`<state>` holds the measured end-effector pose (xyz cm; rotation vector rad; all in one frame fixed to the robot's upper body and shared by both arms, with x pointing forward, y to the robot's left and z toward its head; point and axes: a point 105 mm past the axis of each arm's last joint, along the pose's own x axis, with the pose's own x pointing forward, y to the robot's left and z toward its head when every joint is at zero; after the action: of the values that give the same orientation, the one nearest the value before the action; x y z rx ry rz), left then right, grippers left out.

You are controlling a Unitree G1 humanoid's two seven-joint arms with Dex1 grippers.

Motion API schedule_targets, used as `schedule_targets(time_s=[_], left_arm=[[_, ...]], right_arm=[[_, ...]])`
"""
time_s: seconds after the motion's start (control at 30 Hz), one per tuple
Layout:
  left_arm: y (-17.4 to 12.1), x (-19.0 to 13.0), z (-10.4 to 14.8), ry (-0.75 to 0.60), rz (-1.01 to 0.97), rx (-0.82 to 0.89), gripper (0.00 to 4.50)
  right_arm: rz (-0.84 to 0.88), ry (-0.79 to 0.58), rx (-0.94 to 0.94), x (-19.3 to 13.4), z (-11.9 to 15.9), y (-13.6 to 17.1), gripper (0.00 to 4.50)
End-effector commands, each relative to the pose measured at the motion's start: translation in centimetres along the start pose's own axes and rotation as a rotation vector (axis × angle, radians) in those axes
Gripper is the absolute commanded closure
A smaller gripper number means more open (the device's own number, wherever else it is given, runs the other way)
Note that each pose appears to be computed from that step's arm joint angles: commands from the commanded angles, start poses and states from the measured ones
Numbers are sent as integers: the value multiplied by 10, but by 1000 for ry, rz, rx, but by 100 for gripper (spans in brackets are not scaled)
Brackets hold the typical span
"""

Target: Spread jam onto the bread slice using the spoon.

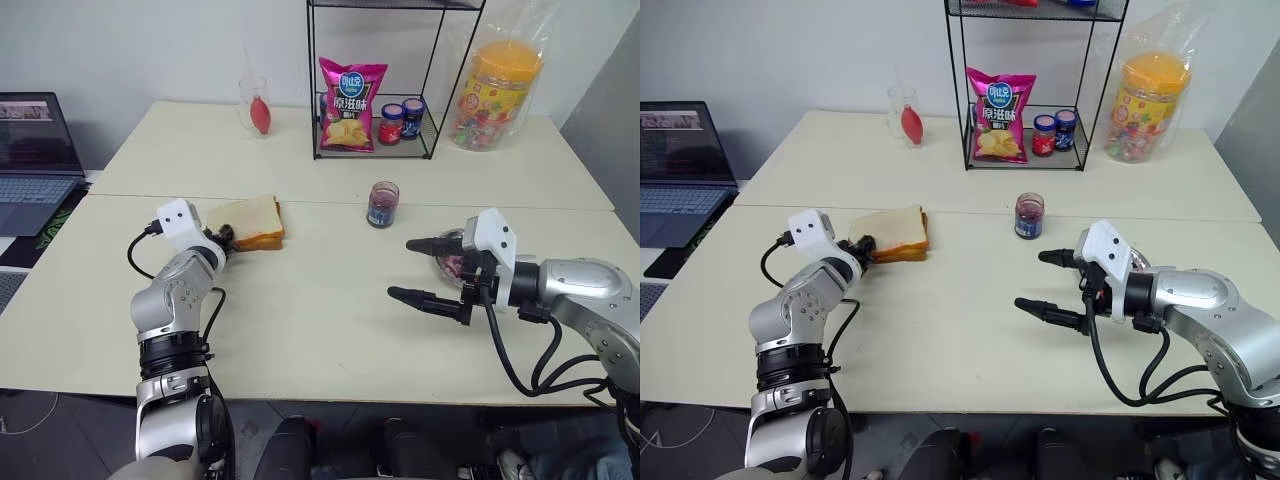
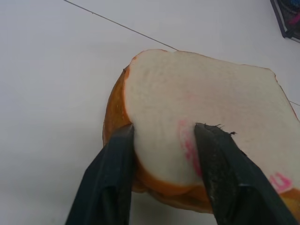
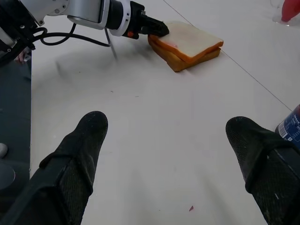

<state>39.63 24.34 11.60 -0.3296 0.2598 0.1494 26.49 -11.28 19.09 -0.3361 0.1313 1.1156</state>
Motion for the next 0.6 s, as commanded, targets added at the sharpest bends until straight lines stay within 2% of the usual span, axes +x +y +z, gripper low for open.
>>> schedule_targets(time_s=[0.03,0.17,0.23,0.43,0.6], left_arm=[[-7,-1,11,-29,-22,10,344],[-14,-4,21,-82,-54,-22,424],[-18,-8,26,-108,-84,-36,449],[-50,-27,42,-178,-335,-129,449],[-75,-52,47,-160,-567,-185,449]], right_arm=[[-16,-27,-45,-4,11,0,0],[-15,-26,-43,-4,10,-1,0],[-15,-26,-42,-4,10,-1,0],[-24,-23,-43,-6,10,-3,0],[-49,-13,-46,-12,10,-9,0]])
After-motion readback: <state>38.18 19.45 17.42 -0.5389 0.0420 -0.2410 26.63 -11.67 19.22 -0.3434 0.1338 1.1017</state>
